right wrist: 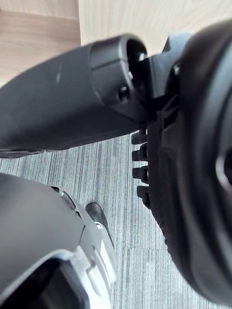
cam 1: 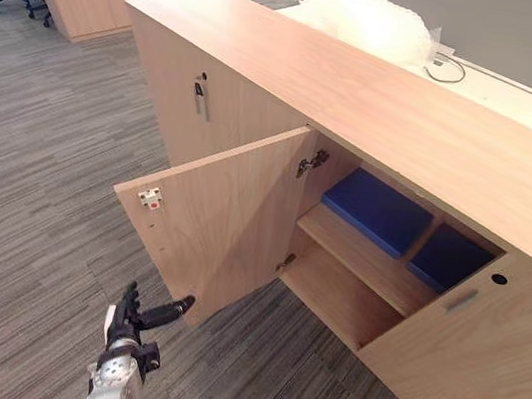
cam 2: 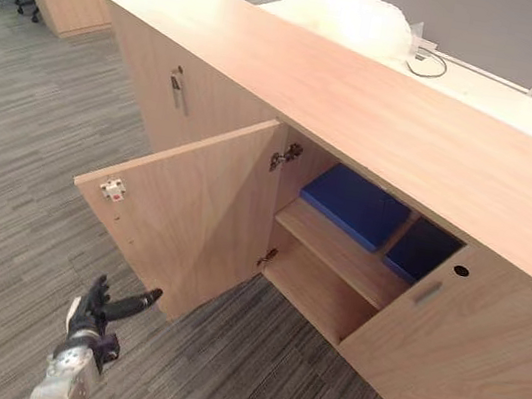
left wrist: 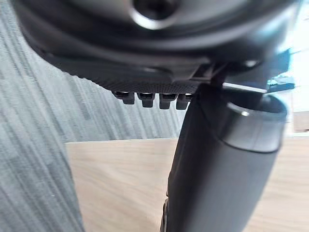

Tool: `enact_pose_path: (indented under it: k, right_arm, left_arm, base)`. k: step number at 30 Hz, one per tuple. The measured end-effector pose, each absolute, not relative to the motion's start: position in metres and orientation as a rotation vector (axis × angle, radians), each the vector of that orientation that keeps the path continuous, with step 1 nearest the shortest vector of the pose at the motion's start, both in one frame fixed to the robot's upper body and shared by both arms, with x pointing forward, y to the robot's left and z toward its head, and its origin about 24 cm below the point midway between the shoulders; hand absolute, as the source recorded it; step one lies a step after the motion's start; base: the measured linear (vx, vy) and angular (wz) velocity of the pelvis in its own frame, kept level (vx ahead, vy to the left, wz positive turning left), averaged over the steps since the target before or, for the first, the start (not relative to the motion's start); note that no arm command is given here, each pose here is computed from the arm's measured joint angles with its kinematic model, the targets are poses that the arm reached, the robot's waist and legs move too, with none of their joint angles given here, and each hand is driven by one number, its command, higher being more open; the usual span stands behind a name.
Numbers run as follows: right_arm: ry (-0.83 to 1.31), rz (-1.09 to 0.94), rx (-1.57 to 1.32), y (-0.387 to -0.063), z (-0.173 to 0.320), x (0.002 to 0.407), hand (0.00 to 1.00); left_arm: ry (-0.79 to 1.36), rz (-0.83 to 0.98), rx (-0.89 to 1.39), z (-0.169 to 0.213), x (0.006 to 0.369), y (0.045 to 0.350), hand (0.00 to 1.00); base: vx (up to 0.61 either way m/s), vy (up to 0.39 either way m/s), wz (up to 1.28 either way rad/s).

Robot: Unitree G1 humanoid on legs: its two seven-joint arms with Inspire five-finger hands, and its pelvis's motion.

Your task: Walk over to the cabinet, pick up the folder, carry it to the office cabinet, place the folder inside the office cabinet, then close the office cabinet door

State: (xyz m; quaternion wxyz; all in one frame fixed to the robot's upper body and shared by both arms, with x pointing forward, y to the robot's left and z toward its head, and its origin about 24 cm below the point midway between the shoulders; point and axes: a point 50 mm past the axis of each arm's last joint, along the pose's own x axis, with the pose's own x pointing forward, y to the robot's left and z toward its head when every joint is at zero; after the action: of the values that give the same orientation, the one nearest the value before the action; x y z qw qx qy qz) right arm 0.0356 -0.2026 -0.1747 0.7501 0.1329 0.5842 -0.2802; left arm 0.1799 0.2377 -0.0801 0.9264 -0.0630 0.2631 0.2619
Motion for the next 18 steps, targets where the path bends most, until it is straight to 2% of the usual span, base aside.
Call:
enact_pose_path:
  k: [5, 9, 18]
  right_arm:
    - [1.273, -0.605, 0.277, -0.208, -0.174, 0.036, 1.0]
    - [1.268, -0.609, 0.269, -0.213, -0.173, 0.036, 1.0]
    - [1.282, -0.613, 0.269, -0.213, -0.173, 0.03, 1.0]
  left_arm:
    - [0.433, 0.559, -0.103, -0.056, 0.209, 0.254, 1.0]
    - [0.356, 0.547, -0.122, -0.038, 0.234, 0.252, 1.0]
    - [0.322, 0.558, -0.118, -0.025, 0.249, 0.256, 1.0]
  base:
    - [-0.04, -0.026, -0.19]
    - [-0.11, -0.031, -0.13]
    - [-0.07, -0.005, -0.03]
